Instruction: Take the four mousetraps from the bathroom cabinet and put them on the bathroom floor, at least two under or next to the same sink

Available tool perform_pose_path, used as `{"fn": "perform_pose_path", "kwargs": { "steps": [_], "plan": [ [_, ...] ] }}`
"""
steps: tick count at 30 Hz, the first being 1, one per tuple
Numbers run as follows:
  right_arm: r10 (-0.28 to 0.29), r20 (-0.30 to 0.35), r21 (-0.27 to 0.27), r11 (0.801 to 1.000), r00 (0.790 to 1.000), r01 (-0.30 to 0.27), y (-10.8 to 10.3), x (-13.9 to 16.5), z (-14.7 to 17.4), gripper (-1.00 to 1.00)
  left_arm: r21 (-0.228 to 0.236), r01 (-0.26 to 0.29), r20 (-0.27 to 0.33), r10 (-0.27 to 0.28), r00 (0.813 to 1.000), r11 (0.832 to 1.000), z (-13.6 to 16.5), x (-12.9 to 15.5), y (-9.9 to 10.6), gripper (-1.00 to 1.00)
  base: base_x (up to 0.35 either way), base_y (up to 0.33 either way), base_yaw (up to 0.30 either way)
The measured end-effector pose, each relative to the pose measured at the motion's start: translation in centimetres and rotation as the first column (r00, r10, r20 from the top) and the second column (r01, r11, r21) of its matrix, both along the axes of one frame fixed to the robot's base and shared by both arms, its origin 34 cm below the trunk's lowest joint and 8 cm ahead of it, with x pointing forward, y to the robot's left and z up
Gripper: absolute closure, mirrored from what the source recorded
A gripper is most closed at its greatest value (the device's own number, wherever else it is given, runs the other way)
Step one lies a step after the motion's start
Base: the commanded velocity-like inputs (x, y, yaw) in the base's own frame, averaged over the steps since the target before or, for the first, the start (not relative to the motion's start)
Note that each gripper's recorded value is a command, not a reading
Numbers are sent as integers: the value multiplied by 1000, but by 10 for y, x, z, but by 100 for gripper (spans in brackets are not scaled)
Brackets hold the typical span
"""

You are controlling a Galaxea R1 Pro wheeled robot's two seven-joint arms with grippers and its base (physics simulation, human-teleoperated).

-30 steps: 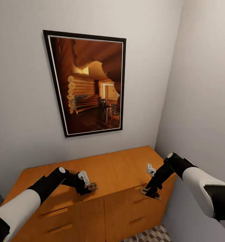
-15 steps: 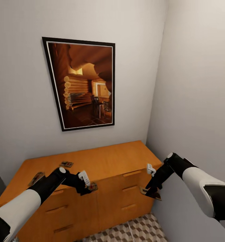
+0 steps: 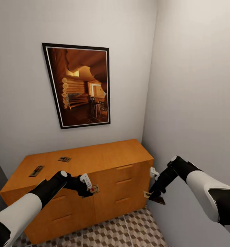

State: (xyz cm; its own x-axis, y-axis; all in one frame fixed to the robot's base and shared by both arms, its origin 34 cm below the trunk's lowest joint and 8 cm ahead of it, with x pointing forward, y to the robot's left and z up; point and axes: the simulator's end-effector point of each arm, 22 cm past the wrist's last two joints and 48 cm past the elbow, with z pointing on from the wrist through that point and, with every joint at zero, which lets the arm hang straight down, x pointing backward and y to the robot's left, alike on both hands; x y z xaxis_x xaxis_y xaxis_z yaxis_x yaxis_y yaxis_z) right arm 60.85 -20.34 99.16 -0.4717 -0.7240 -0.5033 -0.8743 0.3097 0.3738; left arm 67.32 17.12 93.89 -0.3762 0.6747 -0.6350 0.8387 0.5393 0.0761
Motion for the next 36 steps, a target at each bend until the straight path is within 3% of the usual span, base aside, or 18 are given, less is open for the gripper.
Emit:
{"fn": "perform_pose_path", "kwargs": {
  "steps": [36],
  "plan": [
    [-1,1,1,1000,1000,1,0,0,0,100,-17,-10,10,11,1000,1000,3,3,-9,100,-6,-5,0]
  ]
}}
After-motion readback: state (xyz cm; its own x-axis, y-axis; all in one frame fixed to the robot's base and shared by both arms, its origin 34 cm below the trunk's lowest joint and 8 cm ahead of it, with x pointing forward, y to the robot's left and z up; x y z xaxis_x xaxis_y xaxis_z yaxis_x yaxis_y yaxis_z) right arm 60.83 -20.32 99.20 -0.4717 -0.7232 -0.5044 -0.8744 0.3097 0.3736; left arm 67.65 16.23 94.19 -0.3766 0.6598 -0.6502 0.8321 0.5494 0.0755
